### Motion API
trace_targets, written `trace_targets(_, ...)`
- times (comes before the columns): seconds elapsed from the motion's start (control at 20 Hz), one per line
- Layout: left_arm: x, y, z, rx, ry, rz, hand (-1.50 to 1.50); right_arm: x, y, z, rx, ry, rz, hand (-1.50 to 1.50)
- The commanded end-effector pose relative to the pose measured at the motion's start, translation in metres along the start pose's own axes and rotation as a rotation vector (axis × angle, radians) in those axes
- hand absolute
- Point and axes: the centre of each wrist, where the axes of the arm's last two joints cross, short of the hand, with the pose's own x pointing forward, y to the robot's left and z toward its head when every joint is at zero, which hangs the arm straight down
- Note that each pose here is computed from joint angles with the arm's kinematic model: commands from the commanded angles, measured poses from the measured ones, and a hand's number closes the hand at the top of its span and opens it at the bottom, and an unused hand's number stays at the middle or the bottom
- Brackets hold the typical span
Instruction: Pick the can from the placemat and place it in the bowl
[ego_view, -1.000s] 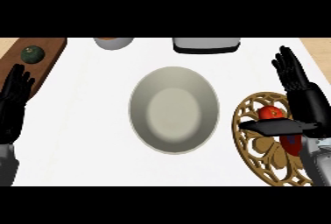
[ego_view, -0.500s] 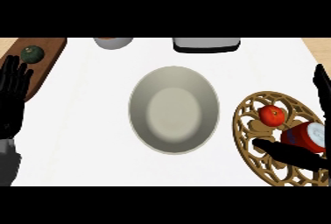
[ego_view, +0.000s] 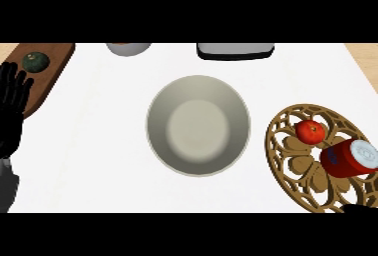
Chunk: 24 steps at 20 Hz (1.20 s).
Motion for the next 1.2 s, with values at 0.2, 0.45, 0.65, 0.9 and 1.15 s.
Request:
trace_targets(0.2, 0.002, -0.015, -0.01, -0.015, -0.008, 0.004, 0.0, 0.027, -0.032, 0.019, 0.336, 0.158, 0.243, -1.5)
trace_targets(0.45, 0.01, -0.018, -0.013, -0.03, -0.011, 0.019, 0.0, 0.022, -0.064, 0.001, 0.384, 0.222, 0.216, -1.5)
trace_targets(0.65, -0.002, -0.011, 0.0, -0.042, -0.004, 0.016, 0.0, 0.016, -0.041, 0.018, 0.393, 0.254, 0.251, -1.5)
trace_targets(0.9, -0.003, -0.02, -0.001, -0.029, -0.024, 0.015, 0.0, -0.004, -0.033, -0.005, 0.42, 0.275, 0.229, -1.5)
trace_targets(1.15, 0.005, -0.025, -0.003, -0.03, -0.003, 0.018, 0.0, -0.027, -0.026, -0.005, 0.422, 0.301, 0.205, -1.5)
